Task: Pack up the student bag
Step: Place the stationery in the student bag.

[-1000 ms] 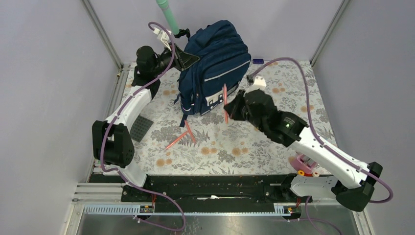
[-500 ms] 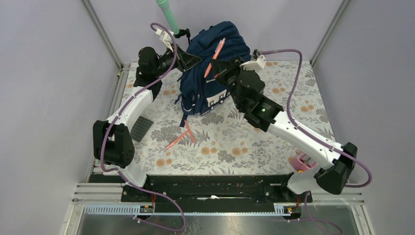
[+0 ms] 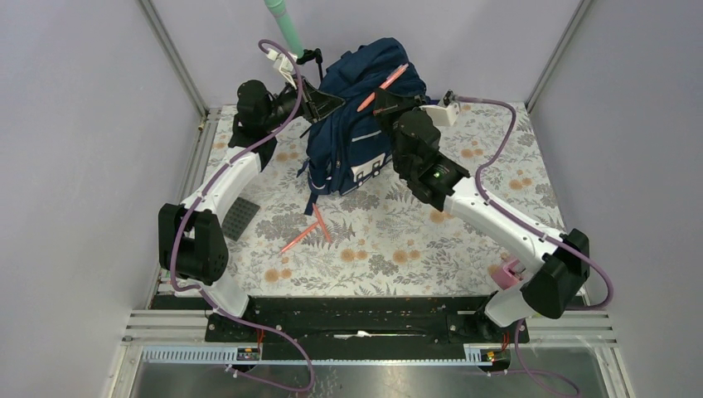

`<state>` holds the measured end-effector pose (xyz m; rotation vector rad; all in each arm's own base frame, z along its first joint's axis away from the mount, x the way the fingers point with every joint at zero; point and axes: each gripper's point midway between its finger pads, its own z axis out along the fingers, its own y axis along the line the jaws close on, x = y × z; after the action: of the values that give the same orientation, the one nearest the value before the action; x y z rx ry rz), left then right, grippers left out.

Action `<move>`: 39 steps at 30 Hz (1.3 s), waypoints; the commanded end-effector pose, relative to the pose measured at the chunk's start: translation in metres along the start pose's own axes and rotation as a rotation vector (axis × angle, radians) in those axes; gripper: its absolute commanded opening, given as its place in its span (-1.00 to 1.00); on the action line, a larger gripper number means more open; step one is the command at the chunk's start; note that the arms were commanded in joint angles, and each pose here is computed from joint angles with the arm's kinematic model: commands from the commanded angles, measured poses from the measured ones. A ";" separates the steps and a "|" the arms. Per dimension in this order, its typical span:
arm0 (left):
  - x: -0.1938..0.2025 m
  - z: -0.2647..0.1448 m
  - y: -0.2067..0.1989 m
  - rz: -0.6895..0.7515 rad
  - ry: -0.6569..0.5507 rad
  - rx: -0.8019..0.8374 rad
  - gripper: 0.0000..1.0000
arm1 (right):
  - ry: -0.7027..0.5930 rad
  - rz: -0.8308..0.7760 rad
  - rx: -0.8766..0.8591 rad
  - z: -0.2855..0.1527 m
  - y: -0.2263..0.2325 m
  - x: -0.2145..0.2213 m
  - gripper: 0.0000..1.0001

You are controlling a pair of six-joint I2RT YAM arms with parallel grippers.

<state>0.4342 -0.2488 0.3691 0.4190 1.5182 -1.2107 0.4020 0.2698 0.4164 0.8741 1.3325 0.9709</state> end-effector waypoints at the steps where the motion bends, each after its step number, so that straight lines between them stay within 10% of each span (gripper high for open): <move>1: -0.075 -0.009 -0.061 0.228 -0.220 0.116 -1.00 | -0.070 0.082 0.066 0.012 -0.015 -0.009 -1.00; 33: -0.070 -0.006 -0.055 0.237 -0.210 0.088 -1.00 | 0.022 0.046 0.374 -0.017 -0.117 -0.001 -0.98; 39: -0.071 -0.007 -0.057 0.245 -0.211 0.088 -1.00 | 0.055 0.041 0.353 -0.011 -0.112 0.010 -0.13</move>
<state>0.4319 -0.2548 0.3676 0.4562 1.5055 -1.1812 0.3958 0.2406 0.3330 1.1661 1.4991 0.9044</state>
